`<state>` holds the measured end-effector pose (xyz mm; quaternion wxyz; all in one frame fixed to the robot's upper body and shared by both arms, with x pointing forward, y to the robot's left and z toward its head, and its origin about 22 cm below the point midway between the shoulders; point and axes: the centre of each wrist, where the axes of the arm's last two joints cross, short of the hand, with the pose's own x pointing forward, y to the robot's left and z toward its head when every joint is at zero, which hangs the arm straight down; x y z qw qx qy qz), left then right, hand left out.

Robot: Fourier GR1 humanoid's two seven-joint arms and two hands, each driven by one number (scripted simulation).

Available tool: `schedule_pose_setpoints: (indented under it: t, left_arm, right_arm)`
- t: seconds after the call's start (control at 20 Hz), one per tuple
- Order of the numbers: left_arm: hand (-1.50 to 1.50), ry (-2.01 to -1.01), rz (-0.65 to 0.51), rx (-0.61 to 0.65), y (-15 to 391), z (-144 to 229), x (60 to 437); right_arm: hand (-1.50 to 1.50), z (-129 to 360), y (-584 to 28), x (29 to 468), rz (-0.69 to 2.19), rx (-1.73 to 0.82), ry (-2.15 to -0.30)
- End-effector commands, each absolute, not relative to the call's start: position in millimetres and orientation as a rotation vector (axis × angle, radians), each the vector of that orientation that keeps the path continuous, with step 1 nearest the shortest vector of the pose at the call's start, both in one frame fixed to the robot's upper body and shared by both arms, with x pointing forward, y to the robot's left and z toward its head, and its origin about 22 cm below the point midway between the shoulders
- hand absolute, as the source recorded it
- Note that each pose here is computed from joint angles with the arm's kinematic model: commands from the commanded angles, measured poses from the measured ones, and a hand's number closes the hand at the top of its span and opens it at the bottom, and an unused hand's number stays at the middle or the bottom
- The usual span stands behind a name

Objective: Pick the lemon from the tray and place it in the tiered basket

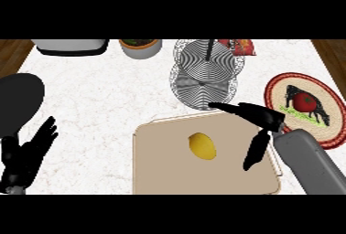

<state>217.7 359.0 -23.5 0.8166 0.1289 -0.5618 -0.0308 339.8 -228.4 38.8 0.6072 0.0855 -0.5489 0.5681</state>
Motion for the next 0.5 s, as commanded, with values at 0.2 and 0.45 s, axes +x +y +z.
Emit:
schedule_pose_setpoints:
  t: [0.2,0.45]
  left_arm:
    - [0.0,-1.203,-0.075,0.289,374.5,-1.7,211.7]
    - [0.0,-1.198,-0.083,0.267,362.3,-5.4,219.0]
  right_arm:
    - [-1.5,30.2,-230.5,342.1,1.302,0.282,-1.232]
    - [-1.5,1.3,-245.9,332.7,1.315,0.268,-1.232]
